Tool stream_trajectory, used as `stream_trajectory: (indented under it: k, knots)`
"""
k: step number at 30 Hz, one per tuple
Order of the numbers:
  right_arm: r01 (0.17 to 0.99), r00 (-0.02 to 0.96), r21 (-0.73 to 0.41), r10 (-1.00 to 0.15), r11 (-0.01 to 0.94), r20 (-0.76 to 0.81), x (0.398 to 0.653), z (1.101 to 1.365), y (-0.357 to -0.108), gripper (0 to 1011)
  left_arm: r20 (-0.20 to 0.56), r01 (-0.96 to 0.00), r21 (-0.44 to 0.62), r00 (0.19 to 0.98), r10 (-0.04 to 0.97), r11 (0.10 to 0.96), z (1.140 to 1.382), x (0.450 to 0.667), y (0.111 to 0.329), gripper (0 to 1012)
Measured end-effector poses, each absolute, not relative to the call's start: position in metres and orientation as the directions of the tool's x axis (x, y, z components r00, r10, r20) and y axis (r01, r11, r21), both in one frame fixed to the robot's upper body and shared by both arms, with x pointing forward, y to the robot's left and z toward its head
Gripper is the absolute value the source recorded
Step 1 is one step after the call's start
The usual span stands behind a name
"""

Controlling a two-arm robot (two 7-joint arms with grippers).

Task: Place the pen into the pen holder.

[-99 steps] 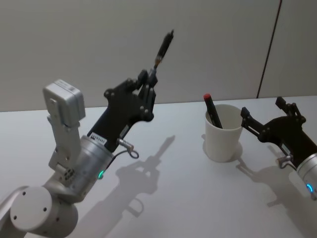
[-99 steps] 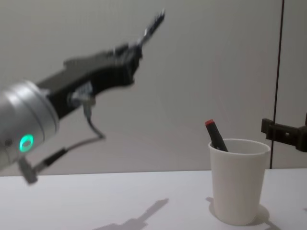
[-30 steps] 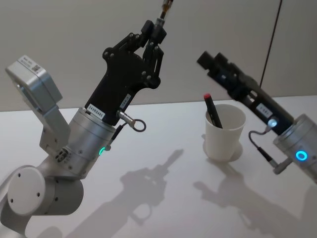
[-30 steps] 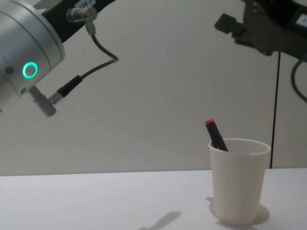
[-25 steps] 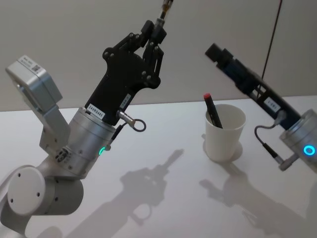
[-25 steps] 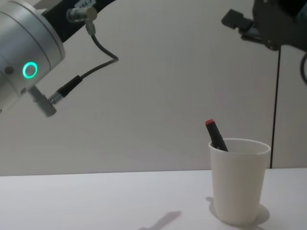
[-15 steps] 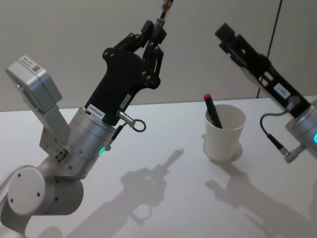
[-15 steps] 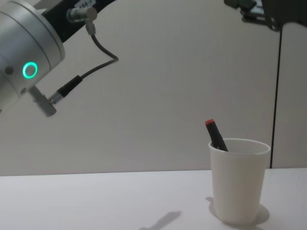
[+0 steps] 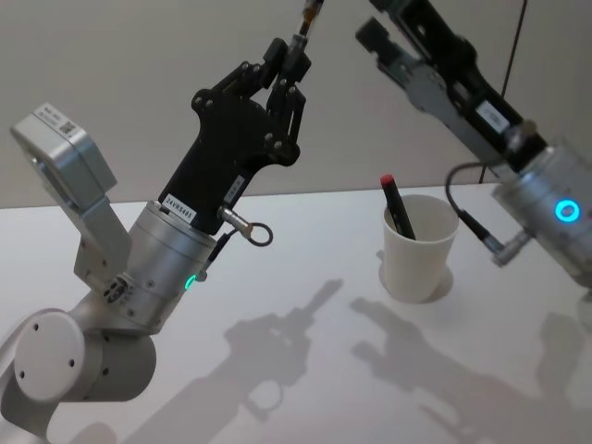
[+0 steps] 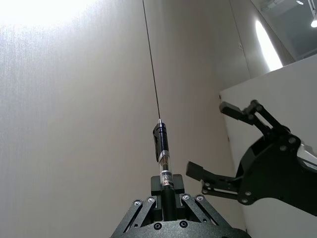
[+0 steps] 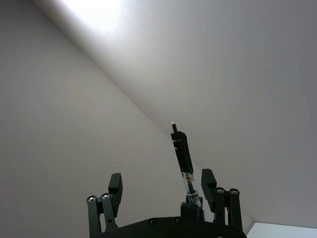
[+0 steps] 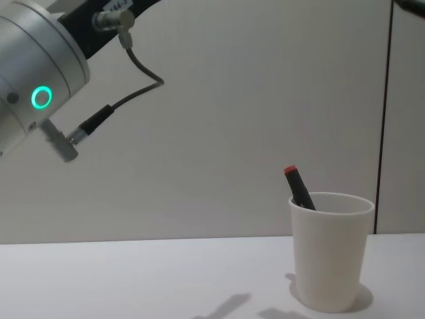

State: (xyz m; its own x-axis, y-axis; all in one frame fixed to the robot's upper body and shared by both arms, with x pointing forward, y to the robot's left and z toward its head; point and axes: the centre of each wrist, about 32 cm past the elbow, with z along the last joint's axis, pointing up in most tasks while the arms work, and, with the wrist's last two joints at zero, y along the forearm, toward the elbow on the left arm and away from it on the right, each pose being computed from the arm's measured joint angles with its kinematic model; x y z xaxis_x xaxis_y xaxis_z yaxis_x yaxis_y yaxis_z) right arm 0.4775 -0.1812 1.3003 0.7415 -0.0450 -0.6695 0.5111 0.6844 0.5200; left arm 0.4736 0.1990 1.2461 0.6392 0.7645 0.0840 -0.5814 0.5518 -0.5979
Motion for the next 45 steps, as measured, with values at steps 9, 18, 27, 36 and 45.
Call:
stream_trajectory:
  k: [9, 18, 27, 36, 45]
  knots:
    - [0.503, 0.739, 0.528, -0.025, 0.684, -0.673, 0.485, 1.314, -0.165, 1002, 0.084, -0.581, -0.598, 0.639, 0.764, 0.552, 1.246, 0.474, 0.199, 138]
    - [0.523, 0.745, 0.516, -0.07, 0.679, -0.663, 0.488, 1.325, -0.163, 1001, 0.084, -0.581, -0.598, 0.639, 0.764, 0.552, 1.246, 0.474, 0.199, 139]
    - [0.537, 0.759, 0.49, -0.14, 0.687, -0.636, 0.489, 1.337, -0.164, 1002, 0.084, -0.581, -0.598, 0.639, 0.764, 0.552, 1.246, 0.474, 0.199, 139]
    - [0.549, 0.764, 0.457, -0.198, 0.7, -0.614, 0.49, 1.343, -0.162, 1002, 0.084, -0.581, -0.598, 0.639, 0.764, 0.552, 1.246, 0.474, 0.199, 139]
    - [0.575, 0.754, 0.419, -0.254, 0.703, -0.606, 0.492, 1.343, -0.162, 1001, 0.084, -0.581, -0.598, 0.639, 0.764, 0.552, 1.246, 0.474, 0.199, 139]
